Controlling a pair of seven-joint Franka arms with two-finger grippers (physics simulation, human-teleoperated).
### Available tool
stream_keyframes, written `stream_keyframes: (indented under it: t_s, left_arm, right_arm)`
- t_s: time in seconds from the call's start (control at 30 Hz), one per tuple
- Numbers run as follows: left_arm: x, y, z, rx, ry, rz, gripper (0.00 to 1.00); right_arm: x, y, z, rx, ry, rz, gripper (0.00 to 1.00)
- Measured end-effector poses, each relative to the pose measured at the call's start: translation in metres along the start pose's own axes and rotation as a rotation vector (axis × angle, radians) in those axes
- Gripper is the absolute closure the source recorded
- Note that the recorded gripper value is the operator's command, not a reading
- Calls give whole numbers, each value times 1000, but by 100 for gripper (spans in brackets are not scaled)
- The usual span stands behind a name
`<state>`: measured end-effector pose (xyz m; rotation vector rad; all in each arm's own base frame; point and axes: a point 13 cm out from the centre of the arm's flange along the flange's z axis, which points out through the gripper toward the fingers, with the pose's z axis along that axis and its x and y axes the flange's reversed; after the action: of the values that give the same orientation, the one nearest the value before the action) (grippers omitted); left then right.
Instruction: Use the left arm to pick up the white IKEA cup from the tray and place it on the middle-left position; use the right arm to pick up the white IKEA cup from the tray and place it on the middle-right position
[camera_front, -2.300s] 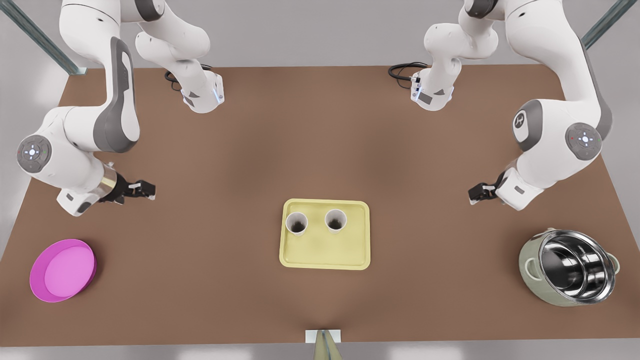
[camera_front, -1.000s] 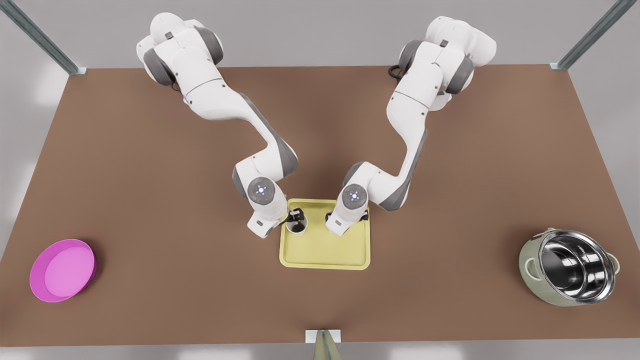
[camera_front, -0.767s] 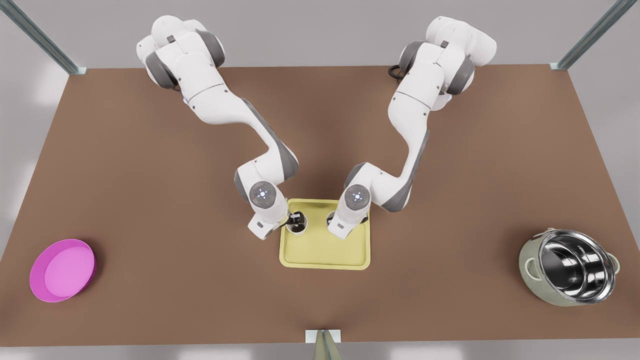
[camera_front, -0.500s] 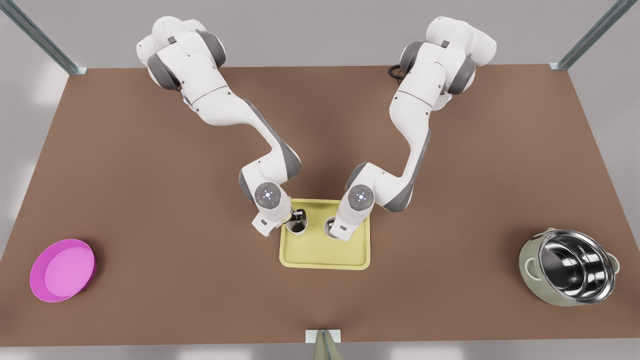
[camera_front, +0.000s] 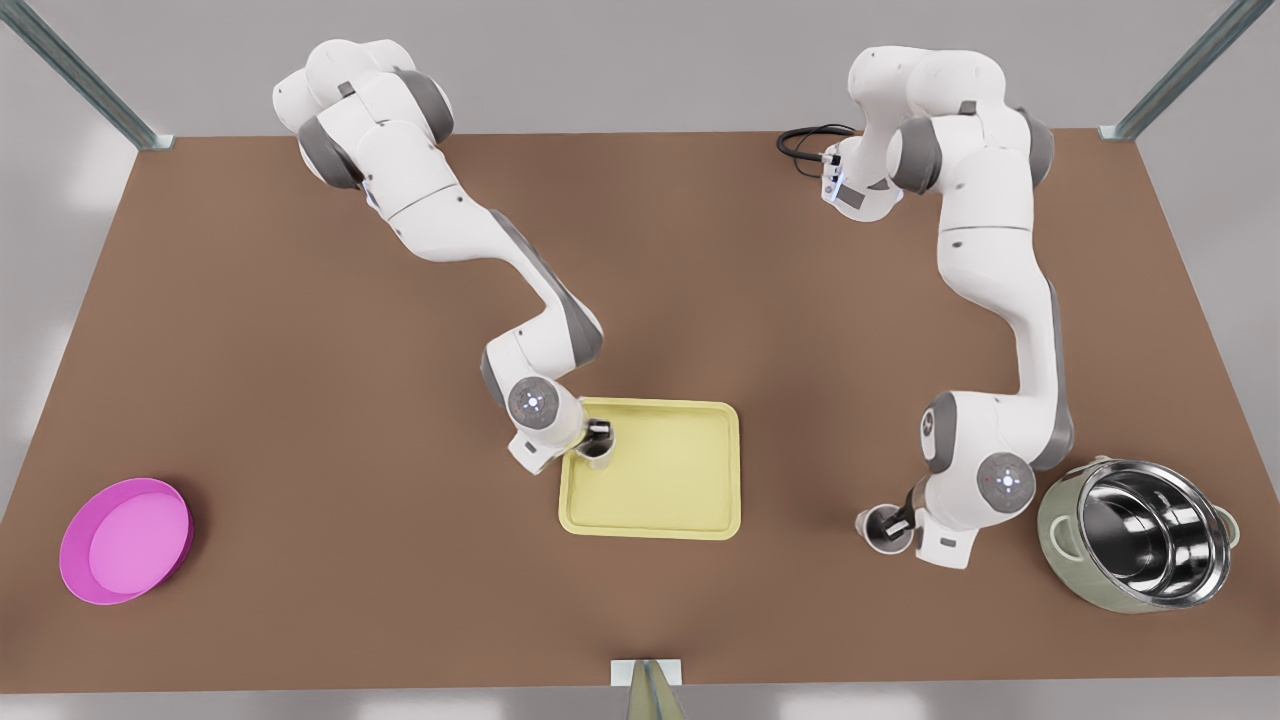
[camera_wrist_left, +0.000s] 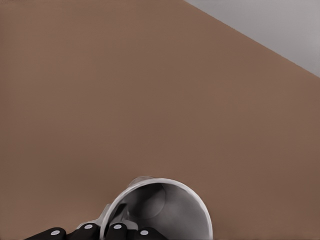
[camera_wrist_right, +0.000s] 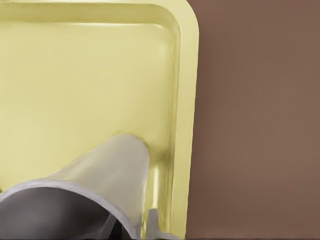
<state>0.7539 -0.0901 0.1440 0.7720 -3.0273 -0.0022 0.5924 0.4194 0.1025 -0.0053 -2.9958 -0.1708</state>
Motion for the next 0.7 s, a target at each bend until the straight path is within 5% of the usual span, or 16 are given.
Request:
stream_keyframes:
  t_s: [0.07,0.2,0.23,0.3,0.47,0.7]
  left_arm:
    - [2,-7,4,5,-8,47,93]
    - [5,-19,15,1,-54,143,89]
    - [4,-20,16,3,-66,159,82]
    - [3,-22,20,12,-80,189,0]
    - [2,-37,19,70,-100,274,0]
    - [-4,-34,15,44,-131,352,0]
  right_arm:
    - [2,5,-1,-23,10,5,97]
    - [-5,7,-27,-62,9,6,100]
    - [-12,0,-50,-72,-1,12,100]
    - [-33,-34,-112,-91,-20,39,100]
    - [-64,-172,-188,-56,10,95,100]
    - [-94,-330,-143,75,55,23,100]
